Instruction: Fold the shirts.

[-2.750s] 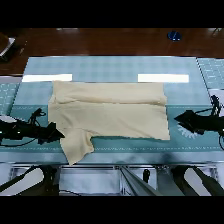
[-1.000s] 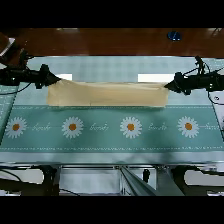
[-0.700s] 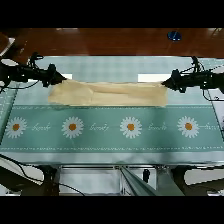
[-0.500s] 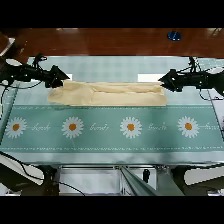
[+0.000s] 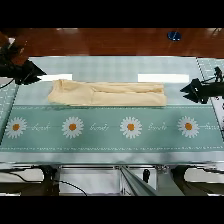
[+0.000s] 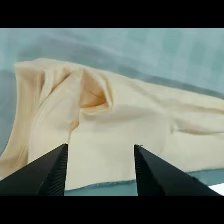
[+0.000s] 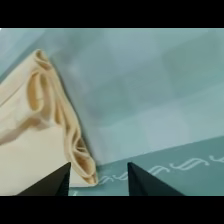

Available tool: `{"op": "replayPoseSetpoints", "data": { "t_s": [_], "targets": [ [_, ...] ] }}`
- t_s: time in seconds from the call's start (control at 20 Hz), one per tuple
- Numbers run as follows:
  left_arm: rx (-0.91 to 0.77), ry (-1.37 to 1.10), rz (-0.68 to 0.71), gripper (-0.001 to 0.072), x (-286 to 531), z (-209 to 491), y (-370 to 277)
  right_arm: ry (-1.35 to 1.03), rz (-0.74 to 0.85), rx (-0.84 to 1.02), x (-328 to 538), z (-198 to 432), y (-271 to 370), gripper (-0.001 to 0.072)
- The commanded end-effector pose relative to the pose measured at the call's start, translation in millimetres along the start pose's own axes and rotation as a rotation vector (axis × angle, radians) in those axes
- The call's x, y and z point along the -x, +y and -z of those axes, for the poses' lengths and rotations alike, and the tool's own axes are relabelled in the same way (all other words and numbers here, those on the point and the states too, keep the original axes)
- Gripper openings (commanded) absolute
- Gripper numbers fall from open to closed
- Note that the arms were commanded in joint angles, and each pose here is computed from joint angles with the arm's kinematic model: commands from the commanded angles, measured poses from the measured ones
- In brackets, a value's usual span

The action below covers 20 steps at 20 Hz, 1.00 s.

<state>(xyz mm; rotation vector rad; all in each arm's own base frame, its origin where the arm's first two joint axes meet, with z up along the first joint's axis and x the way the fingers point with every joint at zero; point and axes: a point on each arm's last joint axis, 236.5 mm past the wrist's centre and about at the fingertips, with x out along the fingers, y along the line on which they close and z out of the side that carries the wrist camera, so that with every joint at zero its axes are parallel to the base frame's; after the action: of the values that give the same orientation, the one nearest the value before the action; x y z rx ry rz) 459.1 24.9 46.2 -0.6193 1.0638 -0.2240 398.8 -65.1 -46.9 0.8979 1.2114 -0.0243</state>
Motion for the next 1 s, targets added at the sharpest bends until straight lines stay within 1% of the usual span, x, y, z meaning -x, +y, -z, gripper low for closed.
{"op": "replayPoseSetpoints", "data": {
  "t_s": [0.0, 0.15, 0.2, 0.35, 0.45, 0.55, 0.6, 0.65, 0.7, 0.75, 0.8, 0.85, 0.9, 0.95],
  "targets": [
    [-0.131, -0.209, -0.010, 0.0506, 15, 18, -37, -0.009, -0.026, -0.078, -18, 14, -15, 0.0413],
    [-0.207, -0.167, 0.015, 0.0506, -8, 68, -66, 0.034, -0.183, -0.066, -49, 19, 25, 0.0413],
    [-0.228, -0.129, 0.032, 0.0506, -17, 82, -76, 0.052, -0.208, -0.068, -59, 21, 33, 0.0412],
    [-0.287, -0.099, 0.064, 0.0506, -32, 98, -102, 0.125, -0.180, -0.035, -88, 30, 41, 0.0413],
    [-0.308, -0.111, 0.073, 0.0505, -36, 99, -113, 0.172, -0.156, -0.050, -104, 39, 43, 0.0411],
    [-0.322, -0.119, 0.083, 0.0505, -39, 101, -121, 0.190, -0.154, 0.015, -112, 46, 58, 0.0400],
    [-0.331, -0.117, 0.087, 0.0505, -40, 103, -125, 0.194, -0.151, 0.052, -114, 47, 67, 0.0376],
    [-0.338, -0.115, 0.091, 0.0505, -42, 104, -128, 0.196, -0.148, 0.087, -115, 49, 75, 0.0273],
    [-0.345, -0.113, 0.095, 0.0505, -43, 106, -131, 0.195, -0.152, 0.122, -116, 49, 85, 0.0100],
    [-0.351, -0.112, 0.098, 0.0502, -44, 108, -134, 0.200, -0.167, 0.169, -113, 50, 95, 0.0025],
    [-0.357, -0.107, 0.103, 0.0459, -45, 110, -136, 0.218, -0.178, 0.204, -107, 52, 103, 0.0024],
    [-0.363, -0.102, 0.106, 0.0255, -46, 113, -139, 0.228, -0.174, 0.237, -98, 53, 107, 0.0024],
    [-0.364, -0.099, 0.115, 0.0024, -46, 114, -142, 0.218, -0.146, 0.271, -86, 51, 105, 0.0024],
    [-0.353, -0.097, 0.133, 0.0017, -47, 116, -148, 0.206, -0.092, 0.319, -68, 51, 100, 0.0024]
  ]
}}
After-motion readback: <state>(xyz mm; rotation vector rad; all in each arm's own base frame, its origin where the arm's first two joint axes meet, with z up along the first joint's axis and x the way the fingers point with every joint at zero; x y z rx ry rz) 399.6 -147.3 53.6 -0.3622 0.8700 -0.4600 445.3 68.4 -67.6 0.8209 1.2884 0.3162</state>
